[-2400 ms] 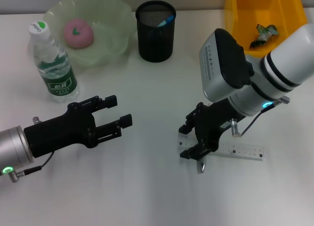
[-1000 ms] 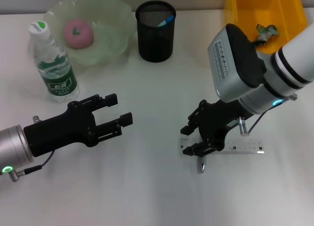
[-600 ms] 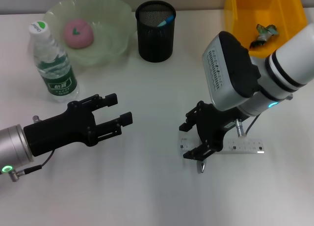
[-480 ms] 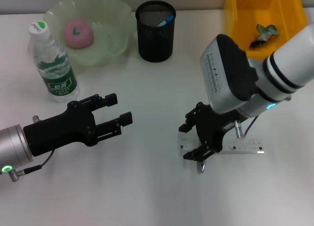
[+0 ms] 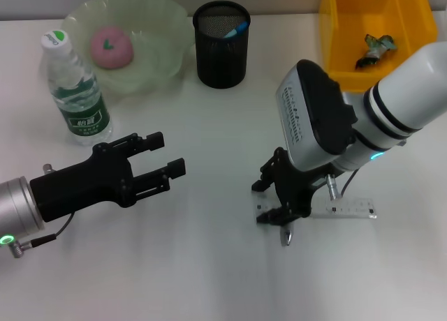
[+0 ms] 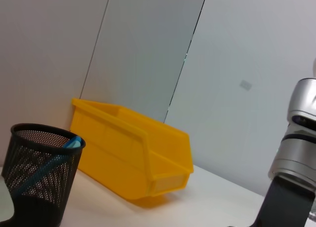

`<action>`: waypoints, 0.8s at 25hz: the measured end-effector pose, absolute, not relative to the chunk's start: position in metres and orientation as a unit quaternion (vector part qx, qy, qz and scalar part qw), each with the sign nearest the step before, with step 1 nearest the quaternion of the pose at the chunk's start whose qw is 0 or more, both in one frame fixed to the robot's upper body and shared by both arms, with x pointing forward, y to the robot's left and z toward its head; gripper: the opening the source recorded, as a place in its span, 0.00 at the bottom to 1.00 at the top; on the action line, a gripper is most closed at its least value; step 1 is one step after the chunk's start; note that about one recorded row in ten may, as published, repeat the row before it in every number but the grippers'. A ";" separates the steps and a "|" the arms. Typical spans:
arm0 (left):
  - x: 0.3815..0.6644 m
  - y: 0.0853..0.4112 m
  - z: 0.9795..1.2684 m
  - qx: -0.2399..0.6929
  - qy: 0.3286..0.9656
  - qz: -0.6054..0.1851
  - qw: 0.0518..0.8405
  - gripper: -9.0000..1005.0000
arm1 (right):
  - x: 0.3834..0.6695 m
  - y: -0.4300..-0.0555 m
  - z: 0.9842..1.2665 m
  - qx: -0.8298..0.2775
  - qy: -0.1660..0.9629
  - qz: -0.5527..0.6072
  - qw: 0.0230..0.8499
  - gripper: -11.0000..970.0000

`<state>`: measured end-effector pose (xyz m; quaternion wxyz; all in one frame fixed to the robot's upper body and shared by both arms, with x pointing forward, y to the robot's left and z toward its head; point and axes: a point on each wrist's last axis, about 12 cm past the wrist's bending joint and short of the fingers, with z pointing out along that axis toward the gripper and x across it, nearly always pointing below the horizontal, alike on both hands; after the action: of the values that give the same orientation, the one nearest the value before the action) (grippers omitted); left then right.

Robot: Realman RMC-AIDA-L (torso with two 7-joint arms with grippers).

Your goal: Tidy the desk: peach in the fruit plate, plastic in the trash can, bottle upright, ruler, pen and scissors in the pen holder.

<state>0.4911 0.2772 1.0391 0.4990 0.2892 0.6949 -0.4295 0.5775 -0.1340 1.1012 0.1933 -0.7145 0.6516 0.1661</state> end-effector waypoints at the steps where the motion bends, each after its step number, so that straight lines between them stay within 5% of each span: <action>1: 0.491 0.277 1.039 0.289 0.695 -0.430 0.499 0.72 | 0.577 -0.134 1.101 -0.714 0.652 0.166 0.193 0.61; 5: 0.491 0.277 1.040 0.289 0.693 -0.433 0.500 0.72 | 0.580 -0.136 1.105 -0.703 0.661 0.169 0.203 0.59; 10: 0.491 0.277 1.041 0.289 0.692 -0.434 0.500 0.72 | 0.591 -0.145 1.118 -0.657 0.690 0.190 0.237 0.40; 20: 0.493 0.271 1.045 0.275 0.677 -0.447 0.515 0.72 | 0.623 -0.193 1.160 -0.472 0.742 0.268 0.394 0.40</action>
<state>0.4925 0.2714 1.0451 0.5154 0.2749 0.6773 -0.4472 0.6226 -0.1927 1.1600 0.3937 -0.4719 0.7419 0.2681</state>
